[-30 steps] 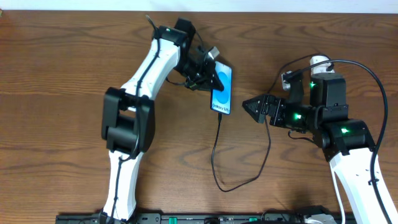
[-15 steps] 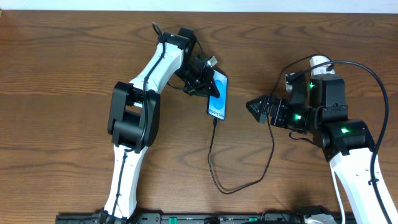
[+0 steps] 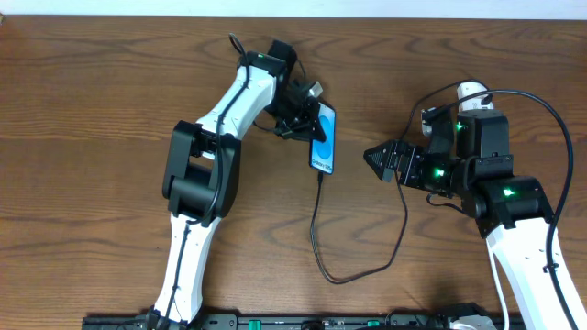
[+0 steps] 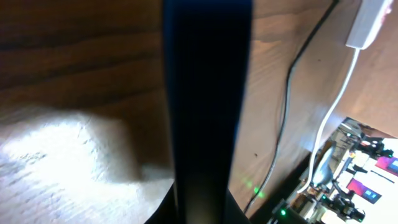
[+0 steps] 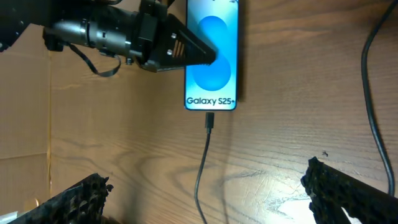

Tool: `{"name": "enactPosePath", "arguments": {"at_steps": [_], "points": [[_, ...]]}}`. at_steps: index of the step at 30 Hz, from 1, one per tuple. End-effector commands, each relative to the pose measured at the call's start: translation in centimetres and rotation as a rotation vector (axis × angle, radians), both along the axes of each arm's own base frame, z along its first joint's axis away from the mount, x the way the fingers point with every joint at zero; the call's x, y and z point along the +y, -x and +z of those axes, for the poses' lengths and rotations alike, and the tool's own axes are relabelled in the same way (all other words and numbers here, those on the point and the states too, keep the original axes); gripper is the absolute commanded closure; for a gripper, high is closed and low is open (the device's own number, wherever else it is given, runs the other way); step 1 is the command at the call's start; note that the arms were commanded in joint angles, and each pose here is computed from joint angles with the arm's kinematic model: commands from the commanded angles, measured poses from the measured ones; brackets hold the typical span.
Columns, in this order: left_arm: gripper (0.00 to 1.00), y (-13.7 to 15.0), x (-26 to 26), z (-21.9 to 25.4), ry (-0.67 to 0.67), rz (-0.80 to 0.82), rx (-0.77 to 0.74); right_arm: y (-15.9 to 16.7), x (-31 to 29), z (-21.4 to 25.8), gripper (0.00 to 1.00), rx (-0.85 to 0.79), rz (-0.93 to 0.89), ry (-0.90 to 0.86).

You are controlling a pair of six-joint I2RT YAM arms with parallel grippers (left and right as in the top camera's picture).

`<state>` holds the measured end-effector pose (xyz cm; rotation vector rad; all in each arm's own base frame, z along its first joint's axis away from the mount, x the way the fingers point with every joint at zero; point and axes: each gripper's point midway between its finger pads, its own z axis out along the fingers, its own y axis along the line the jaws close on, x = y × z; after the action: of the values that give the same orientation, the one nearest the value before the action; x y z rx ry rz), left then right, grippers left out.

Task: Plug charger to phone and switch on socket

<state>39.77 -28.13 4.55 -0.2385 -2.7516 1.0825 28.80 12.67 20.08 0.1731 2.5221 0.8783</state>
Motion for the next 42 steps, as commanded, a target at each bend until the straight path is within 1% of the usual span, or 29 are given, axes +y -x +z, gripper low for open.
{"name": "enactPosePath", "arguments": {"at_steps": [1, 16, 18, 20, 21, 24, 25, 29, 32, 35, 37, 39, 40, 42], "points": [[0.92, 0.2, 0.1, -0.9, -0.041, 0.03, 0.027, 0.0, -0.4, 0.3, 0.01, -0.009, -0.002, 0.007], [0.92, 1.2, 0.5, -2.4, -0.054, 0.03, 0.061, 0.1, -0.4, 0.2, 0.01, 0.0, -0.004, 0.012], [0.91, 1.2, 0.5, -2.4, -0.055, 0.029, 0.06, 0.1, -0.4, 0.2, 0.01, 0.0, -0.004, 0.012], [0.85, 1.1, 0.8, -2.7, -0.08, 0.031, 0.051, 0.1, -0.4, 0.1, 0.01, 0.0, -0.004, 0.012], [0.83, 1.0, 1.0, -2.9, -0.094, 0.031, 0.046, 0.1, -0.4, 0.1, 0.01, 0.0, -0.004, 0.012], [0.83, 1.0, 1.4, -3.2, -0.125, 0.032, 0.04, 0.1, -0.4, 0.1, 0.01, 0.001, -0.004, 0.012], [0.77, 1.0, 1.5, -3.3, -0.13, 0.032, 0.04, 0.1, -0.4, 0.1, 0.01, 0.001, -0.004, 0.012], [0.72, 1.1, 1.5, -3.4, -0.132, 0.032, 0.043, 0.1, -0.4, 0.1, 0.01, 0.001, -0.004, 0.012], [0.64, 1.0, 1.8, -3.6, -0.151, 0.033, 0.036, 0.2, -0.6, 0.0, 0.01, 0.007, -0.009, 0.02], [0.63, 1.0, 2.1, -3.8, -0.169, 0.033, 0.032, 0.3, -1.1, -0.5, 0.01, 0.021, -0.029, 0.049], [0.56, 0.9, 2.4, -4.0, -0.19, 0.033, 0.027, 0.4, -1.5, -0.8, 0.01, 0.034, -0.045, 0.072], [0.45, 0.9, 2.7, -4.2, -0.212, 0.034, 0.022, 0.5, -1.9, -1.2, 0.01, 0.045, -0.058, 0.094], [0.43, 0.8, 2.9, -4.3, -0.226, 0.035, 0.019, 0.6, -2.2, -1.3, 0.01, 0.052, -0.066, 0.106], [0.35, 0.8, 3.4, -4.6, -0.258, 0.039, 0.014, 0.7, -2.8, -2.0, 0.01, 0.073, -0.086, 0.14]]}}
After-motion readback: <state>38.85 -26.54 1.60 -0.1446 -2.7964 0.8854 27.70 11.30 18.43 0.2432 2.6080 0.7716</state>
